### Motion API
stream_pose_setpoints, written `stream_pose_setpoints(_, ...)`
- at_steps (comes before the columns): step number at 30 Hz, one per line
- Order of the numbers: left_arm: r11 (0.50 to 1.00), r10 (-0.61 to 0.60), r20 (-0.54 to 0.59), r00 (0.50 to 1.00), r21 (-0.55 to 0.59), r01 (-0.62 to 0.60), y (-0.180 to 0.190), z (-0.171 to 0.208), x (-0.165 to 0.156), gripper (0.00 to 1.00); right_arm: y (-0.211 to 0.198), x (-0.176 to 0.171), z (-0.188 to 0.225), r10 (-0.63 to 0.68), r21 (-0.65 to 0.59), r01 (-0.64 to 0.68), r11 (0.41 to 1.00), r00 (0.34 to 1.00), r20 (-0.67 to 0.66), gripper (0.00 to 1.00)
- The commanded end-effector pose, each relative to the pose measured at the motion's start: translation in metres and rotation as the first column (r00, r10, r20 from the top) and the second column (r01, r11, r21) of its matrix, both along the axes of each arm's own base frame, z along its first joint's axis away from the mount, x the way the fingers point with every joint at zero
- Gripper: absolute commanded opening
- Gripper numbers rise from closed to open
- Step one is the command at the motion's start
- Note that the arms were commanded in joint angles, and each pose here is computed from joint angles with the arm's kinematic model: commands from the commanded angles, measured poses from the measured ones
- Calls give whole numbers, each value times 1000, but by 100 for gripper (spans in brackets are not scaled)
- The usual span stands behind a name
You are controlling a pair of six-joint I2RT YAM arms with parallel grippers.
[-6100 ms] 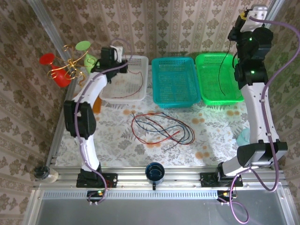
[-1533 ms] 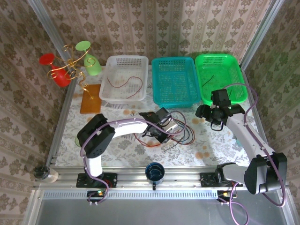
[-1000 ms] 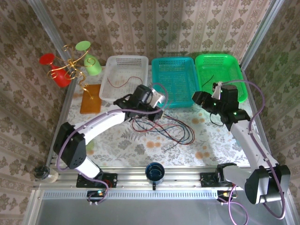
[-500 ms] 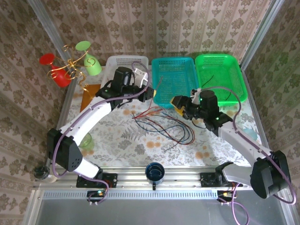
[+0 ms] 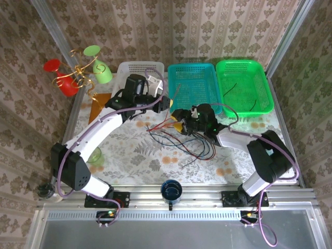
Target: Untangle the cables
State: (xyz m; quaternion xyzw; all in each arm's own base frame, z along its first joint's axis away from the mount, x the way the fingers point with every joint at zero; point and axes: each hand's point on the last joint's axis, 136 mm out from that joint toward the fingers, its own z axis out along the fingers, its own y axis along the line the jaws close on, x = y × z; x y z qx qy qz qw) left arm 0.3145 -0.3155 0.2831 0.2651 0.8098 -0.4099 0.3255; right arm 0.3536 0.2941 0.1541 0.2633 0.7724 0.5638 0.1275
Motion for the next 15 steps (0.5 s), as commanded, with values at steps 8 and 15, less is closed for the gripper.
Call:
stream_pose_setpoints(8,999,16,29,999,-35,-15,11,22,-14,0,22,15,15,-34,71,32,997,999,36,22)
stream_pose_setpoints(15,993,118,63,991,-1,-118,38,35,-4,0,11,-1,32,-42,-1,42,999,996,73,0)
